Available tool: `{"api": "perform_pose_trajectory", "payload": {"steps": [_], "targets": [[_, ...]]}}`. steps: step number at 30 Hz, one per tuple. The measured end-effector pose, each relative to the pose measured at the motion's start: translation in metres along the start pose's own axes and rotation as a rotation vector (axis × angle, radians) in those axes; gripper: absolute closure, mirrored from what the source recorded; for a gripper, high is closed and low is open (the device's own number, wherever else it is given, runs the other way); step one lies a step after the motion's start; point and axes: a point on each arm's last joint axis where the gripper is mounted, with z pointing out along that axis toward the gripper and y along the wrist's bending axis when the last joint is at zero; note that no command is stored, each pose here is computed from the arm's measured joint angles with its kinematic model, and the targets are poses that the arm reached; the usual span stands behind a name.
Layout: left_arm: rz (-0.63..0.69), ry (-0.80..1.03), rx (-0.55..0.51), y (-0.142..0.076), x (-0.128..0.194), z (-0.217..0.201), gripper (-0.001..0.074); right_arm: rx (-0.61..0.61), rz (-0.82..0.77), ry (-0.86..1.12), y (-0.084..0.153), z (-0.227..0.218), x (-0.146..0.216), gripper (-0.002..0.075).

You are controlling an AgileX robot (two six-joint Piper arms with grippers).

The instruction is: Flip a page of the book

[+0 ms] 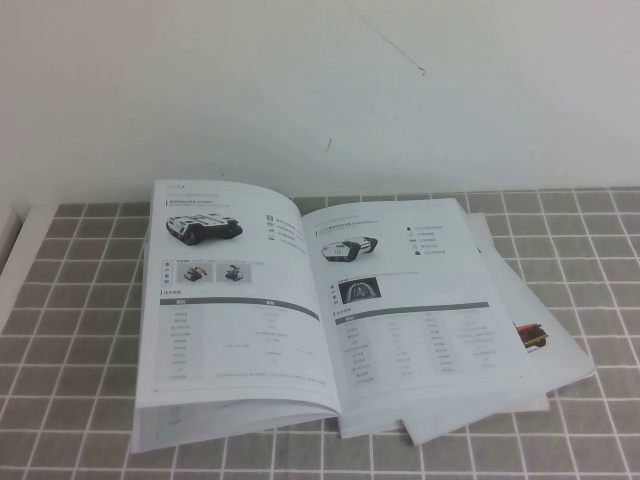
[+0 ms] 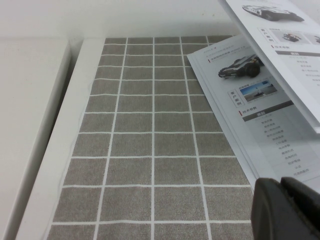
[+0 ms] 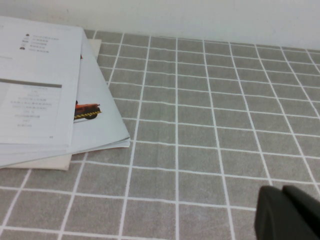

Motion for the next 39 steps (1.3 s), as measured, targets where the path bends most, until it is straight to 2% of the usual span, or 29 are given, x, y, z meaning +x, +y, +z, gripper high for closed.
{"api": "perform_pose_trajectory", "payload": {"steps": [19,39], "targets": [[-0.014,-0.004,-0.049,0.0027,-0.0002,-0.0001,0.0738,0.000,0.000,0.000,0.0000,0.0000,0.0000,0.0729],[-0.014,-0.004,-0.049,0.0027,-0.0002,-0.0001,0.0738,-0.001,0.002,0.000,0.0001,0.0000,0.0000,0.0729]]}}
